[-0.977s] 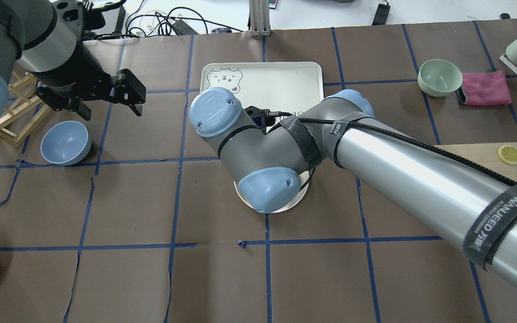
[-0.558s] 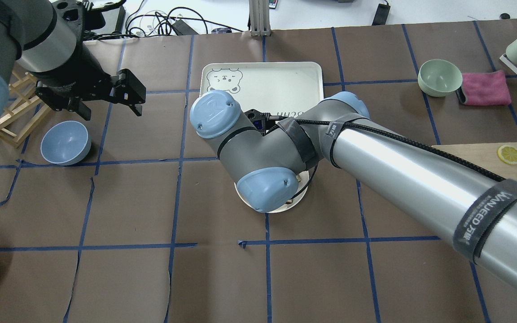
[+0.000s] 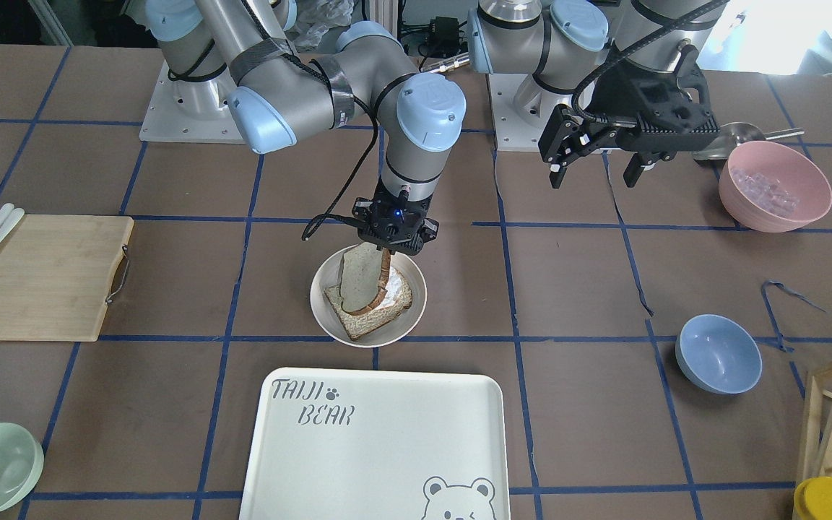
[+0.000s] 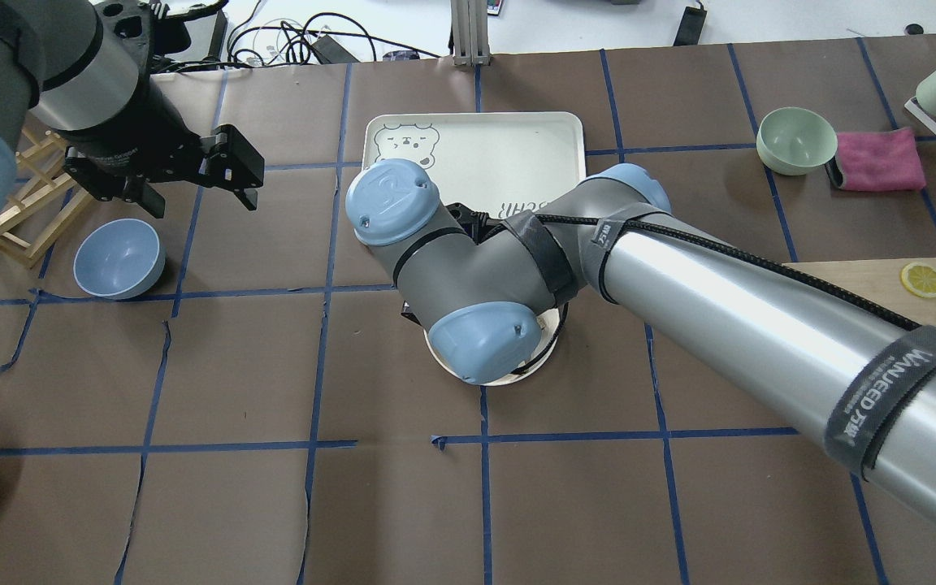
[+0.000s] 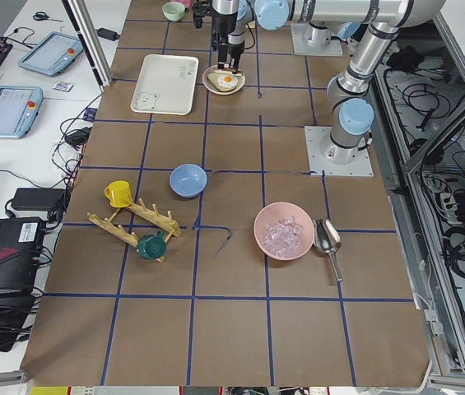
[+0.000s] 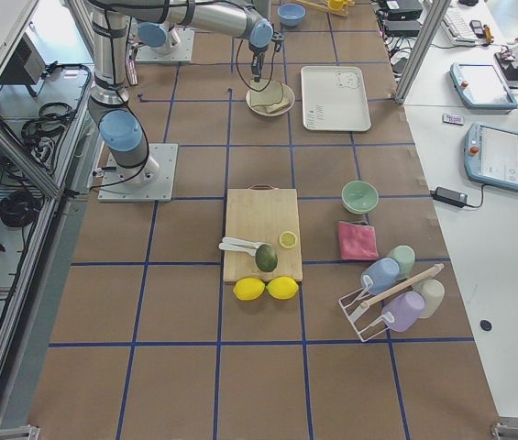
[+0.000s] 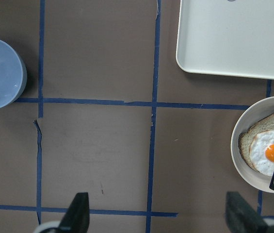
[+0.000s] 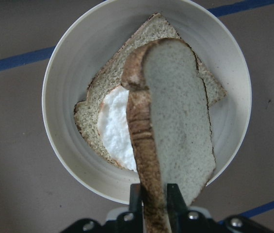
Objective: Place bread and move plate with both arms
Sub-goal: 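Lower the bread slice onto the egg toast and open the right gripper, then raise the right gripper away from the plate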
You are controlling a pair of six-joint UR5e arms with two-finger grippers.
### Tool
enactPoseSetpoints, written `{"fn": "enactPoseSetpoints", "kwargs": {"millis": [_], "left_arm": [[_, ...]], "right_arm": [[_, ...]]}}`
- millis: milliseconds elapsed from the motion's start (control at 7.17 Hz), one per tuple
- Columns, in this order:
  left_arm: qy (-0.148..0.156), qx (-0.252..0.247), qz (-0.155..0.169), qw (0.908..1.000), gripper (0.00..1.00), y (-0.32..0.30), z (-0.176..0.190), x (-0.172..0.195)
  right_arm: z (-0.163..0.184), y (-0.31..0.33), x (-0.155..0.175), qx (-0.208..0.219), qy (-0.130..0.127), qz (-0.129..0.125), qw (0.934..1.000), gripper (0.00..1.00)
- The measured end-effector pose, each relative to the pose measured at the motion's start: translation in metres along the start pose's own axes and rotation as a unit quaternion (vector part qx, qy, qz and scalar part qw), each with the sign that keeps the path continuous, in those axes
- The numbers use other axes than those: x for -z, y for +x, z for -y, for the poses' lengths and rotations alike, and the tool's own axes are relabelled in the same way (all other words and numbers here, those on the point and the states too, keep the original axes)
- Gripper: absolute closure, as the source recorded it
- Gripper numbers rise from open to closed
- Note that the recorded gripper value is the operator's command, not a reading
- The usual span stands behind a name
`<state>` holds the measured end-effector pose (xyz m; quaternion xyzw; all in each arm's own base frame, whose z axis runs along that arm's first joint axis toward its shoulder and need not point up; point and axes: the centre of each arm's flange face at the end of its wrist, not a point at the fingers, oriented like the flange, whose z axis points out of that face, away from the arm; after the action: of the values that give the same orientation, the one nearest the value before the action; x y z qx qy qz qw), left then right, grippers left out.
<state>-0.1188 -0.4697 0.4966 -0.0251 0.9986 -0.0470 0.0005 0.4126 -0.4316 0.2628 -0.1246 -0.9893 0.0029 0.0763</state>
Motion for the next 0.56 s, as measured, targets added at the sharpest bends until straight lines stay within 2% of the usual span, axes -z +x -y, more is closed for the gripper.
{"fn": "enactPoseSetpoints", "kwargs": {"millis": [140, 279, 558], "left_arm": [[0.000, 0.000, 0.000, 1.0000, 0.00, 0.000, 0.000, 0.000], [0.000, 0.000, 0.000, 1.0000, 0.00, 0.000, 0.000, 0.000], [0.000, 0.000, 0.000, 1.0000, 0.00, 0.000, 0.000, 0.000]], "right_arm": [[0.003, 0.001, 0.001, -0.001, 0.002, 0.003, 1.0000, 0.03], [0.008, 0.002, 0.003, -0.004, 0.010, 0.010, 0.9999, 0.00], [0.034, 0.014, 0.013, -0.007, 0.029, 0.028, 0.9992, 0.00]]}}
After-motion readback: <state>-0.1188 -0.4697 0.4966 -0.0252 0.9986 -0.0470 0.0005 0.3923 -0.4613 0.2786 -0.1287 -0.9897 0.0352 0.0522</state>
